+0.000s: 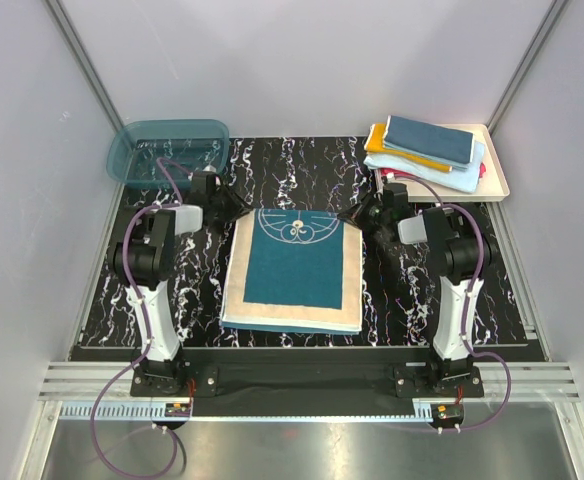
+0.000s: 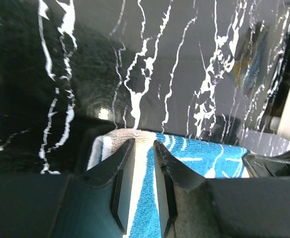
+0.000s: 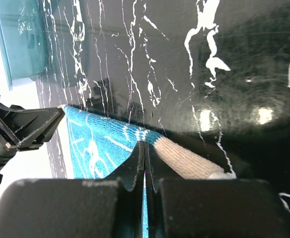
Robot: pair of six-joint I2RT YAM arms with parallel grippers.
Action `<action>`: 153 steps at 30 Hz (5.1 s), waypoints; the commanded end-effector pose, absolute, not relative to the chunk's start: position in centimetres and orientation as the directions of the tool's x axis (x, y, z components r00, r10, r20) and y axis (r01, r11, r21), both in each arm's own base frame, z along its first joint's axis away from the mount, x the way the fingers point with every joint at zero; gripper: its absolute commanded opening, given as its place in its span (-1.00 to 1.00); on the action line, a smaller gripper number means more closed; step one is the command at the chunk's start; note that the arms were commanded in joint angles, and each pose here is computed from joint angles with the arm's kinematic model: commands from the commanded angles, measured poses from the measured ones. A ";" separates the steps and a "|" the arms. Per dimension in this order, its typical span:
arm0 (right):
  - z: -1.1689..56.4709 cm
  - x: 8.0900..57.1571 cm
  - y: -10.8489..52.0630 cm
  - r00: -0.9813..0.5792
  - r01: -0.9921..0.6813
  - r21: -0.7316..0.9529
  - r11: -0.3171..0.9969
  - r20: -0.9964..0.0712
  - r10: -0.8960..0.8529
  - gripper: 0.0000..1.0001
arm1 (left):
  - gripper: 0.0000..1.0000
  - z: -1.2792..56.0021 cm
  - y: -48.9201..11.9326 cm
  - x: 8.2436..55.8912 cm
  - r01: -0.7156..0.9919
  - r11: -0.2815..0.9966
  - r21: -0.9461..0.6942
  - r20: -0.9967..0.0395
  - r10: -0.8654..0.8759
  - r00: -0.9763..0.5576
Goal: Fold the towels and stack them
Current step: Fold the towel
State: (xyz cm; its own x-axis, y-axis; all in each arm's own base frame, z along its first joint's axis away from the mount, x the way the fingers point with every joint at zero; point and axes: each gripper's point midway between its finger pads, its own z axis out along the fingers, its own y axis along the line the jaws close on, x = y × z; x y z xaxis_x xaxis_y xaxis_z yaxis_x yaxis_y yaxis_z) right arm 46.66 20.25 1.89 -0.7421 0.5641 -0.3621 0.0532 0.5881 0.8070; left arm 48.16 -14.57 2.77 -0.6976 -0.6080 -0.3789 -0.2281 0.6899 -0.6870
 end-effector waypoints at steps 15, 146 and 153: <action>5.2 47.2 16.9 -0.702 0.046 0.761 0.647 -0.437 0.563 -0.99 | -0.37 6.7 -10.4 50.7 -0.224 0.803 -0.552 -0.548 -0.552 -0.629; 14.6 54.8 14.8 -0.602 -0.013 0.361 0.933 -0.748 0.281 -1.00 | -1.00 17.3 -11.2 56.0 -0.064 0.855 -0.515 -0.746 -0.483 -0.458; 13.7 50.5 14.2 -0.625 0.013 0.394 0.919 -0.714 0.315 -1.00 | -1.00 15.0 -10.3 51.8 -0.162 0.842 -0.515 -0.694 -0.520 -0.498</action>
